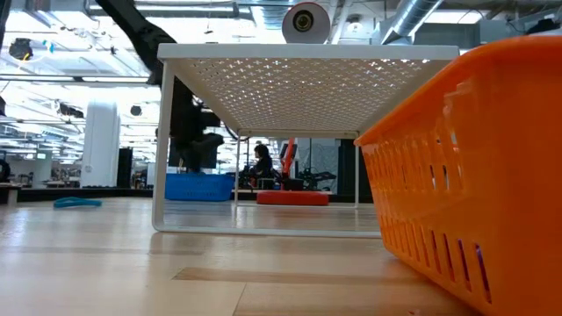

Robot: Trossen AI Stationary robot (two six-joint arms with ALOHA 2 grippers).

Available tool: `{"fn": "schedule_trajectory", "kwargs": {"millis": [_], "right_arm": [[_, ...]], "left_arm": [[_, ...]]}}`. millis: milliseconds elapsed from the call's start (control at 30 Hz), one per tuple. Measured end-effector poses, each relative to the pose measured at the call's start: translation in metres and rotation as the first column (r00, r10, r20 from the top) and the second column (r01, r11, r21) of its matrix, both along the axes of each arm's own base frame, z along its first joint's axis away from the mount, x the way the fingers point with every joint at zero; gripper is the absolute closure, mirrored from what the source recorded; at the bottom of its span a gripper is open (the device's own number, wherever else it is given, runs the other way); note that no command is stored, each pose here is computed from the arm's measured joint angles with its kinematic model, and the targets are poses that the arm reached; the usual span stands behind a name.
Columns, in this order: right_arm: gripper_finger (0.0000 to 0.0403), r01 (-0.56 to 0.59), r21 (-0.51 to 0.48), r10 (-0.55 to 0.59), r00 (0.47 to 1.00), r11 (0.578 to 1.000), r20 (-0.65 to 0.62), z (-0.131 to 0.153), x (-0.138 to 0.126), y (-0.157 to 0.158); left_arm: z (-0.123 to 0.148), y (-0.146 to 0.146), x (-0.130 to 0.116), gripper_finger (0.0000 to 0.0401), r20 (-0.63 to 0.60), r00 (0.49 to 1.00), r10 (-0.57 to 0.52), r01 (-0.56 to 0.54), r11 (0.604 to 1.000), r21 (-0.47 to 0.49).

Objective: Pick & Place Office Desk Supplies
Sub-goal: Put the blue rubber band into the blue bin

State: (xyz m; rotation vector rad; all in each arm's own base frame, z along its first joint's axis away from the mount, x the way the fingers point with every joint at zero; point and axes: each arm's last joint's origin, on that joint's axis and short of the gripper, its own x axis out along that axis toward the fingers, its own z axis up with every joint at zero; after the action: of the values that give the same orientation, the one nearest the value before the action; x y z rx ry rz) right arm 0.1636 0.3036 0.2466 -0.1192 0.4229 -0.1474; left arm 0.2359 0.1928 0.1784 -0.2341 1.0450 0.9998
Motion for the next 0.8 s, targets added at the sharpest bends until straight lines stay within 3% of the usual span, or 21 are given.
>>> {"fn": "schedule_trajectory", "kwargs": {"millis": [300, 633, 800], "right_arm": [[0.0232, 0.015, -0.003, -0.015, 1.0, 1.0, 0.0, 0.0, 0.005, -0.003], [0.0232, 0.021, -0.013, -0.021, 1.0, 1.0, -0.005, 0.0, 0.008, -0.005], [0.0232, 0.021, -0.01, -0.021, 1.0, 1.0, -0.004, 0.0, 0.008, -0.005]], "left_arm": [[0.006, -0.014, -0.018, 0.0387, 0.111, 0.993, -0.031, 0.02, 0.995, 0.099], [0.038, -0.03, -0.039, 0.0279, 0.246, 0.968, -0.052, -0.003, 0.976, 0.216], [0.043, -0.046, -0.048, 0.0247, 0.316, 0.945, -0.088, 0.033, 0.984, 0.176]]}}
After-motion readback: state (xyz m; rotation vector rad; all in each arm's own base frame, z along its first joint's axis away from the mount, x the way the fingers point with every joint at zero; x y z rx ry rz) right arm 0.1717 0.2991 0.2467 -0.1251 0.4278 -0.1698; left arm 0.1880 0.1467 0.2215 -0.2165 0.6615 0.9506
